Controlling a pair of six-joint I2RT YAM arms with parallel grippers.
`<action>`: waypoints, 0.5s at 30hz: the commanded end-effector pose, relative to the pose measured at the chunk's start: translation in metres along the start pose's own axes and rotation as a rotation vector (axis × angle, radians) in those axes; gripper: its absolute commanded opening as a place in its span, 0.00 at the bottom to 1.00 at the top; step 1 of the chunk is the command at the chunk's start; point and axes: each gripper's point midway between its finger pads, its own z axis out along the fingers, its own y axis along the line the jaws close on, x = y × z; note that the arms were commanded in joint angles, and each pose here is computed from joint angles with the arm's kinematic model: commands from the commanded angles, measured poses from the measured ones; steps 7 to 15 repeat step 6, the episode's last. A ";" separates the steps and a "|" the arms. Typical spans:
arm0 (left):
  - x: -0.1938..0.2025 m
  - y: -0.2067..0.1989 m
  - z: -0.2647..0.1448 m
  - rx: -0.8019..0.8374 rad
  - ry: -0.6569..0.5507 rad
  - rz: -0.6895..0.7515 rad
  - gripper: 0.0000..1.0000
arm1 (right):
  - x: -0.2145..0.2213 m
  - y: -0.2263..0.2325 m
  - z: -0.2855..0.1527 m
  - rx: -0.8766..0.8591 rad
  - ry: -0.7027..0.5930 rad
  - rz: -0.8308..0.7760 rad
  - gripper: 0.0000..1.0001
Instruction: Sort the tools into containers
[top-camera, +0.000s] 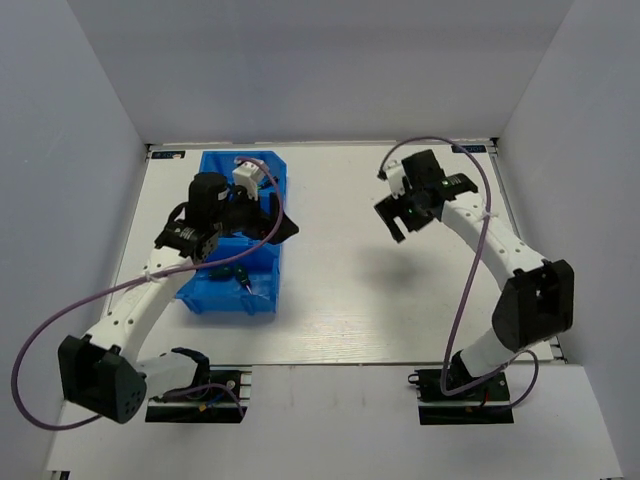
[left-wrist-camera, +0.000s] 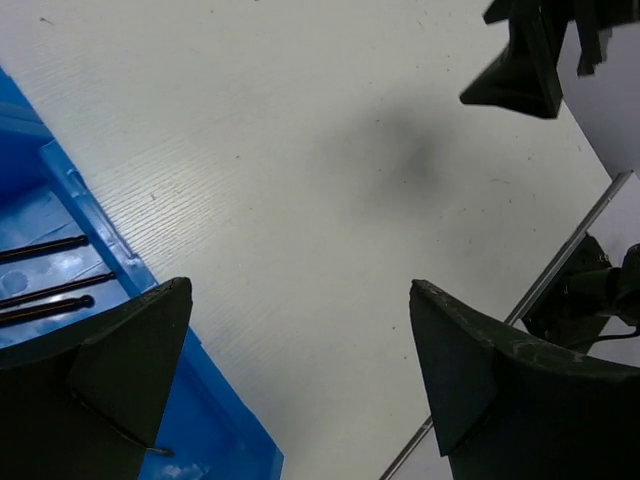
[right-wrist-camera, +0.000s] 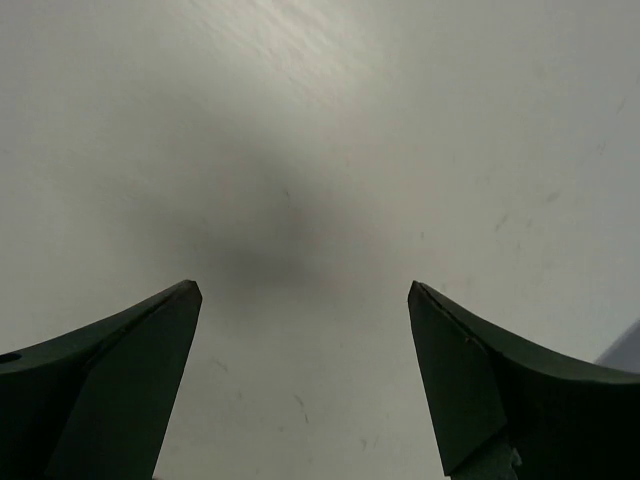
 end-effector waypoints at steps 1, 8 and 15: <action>-0.015 -0.014 0.009 0.060 -0.026 0.053 1.00 | 0.035 -0.020 -0.032 0.146 0.037 0.011 0.90; -0.015 -0.021 0.033 0.061 -0.007 0.074 1.00 | 0.070 -0.022 -0.051 0.195 0.024 0.062 0.90; -0.015 -0.021 0.033 0.061 -0.007 0.074 1.00 | 0.070 -0.022 -0.051 0.195 0.024 0.062 0.90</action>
